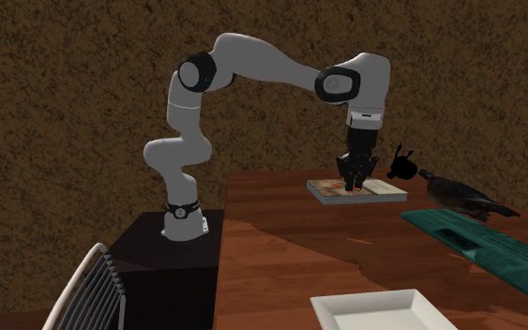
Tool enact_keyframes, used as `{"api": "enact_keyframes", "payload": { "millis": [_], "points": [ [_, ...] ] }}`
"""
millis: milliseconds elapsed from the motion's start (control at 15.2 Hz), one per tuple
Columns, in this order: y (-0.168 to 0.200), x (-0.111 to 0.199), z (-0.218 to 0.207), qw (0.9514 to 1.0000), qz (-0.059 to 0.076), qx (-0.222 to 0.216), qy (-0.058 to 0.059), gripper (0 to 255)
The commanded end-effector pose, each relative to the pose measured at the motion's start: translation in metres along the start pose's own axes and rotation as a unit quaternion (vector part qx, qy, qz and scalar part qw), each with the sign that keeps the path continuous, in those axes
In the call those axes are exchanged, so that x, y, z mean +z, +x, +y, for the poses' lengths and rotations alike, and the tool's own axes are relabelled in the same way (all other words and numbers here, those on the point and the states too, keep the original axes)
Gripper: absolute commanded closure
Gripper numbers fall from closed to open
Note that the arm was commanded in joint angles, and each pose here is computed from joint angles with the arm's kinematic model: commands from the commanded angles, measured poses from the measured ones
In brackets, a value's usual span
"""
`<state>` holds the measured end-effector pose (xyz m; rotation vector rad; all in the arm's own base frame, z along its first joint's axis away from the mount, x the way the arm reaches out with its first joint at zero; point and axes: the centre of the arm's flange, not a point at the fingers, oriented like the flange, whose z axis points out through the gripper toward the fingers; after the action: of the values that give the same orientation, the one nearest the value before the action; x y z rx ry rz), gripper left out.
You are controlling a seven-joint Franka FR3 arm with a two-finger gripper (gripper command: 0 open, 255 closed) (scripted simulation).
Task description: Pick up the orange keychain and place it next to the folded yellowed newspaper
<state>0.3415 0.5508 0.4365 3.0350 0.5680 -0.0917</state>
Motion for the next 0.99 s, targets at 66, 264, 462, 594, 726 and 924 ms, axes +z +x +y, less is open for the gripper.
{"api": "enact_keyframes", "payload": {
  "millis": [66, 264, 462, 594, 726, 924],
  "points": [
    [-0.015, 0.0, -0.037, 1.0, 0.0, 0.001, 0.0, 255],
    [-0.029, -0.001, -0.074, 1.0, 0.0, 0.001, 0.0, 255],
    [-0.043, -0.001, -0.111, 1.0, 0.0, 0.001, 0.0, 255],
    [-0.047, 0.004, -0.121, 1.0, 0.0, 0.001, 0.0, 255],
    [-0.046, 0.014, -0.122, 1.0, 0.0, 0.001, 0.0, 255],
    [-0.045, 0.03, -0.122, 1.0, 0.0, 0.001, 0.0, 255]
  ]
}}
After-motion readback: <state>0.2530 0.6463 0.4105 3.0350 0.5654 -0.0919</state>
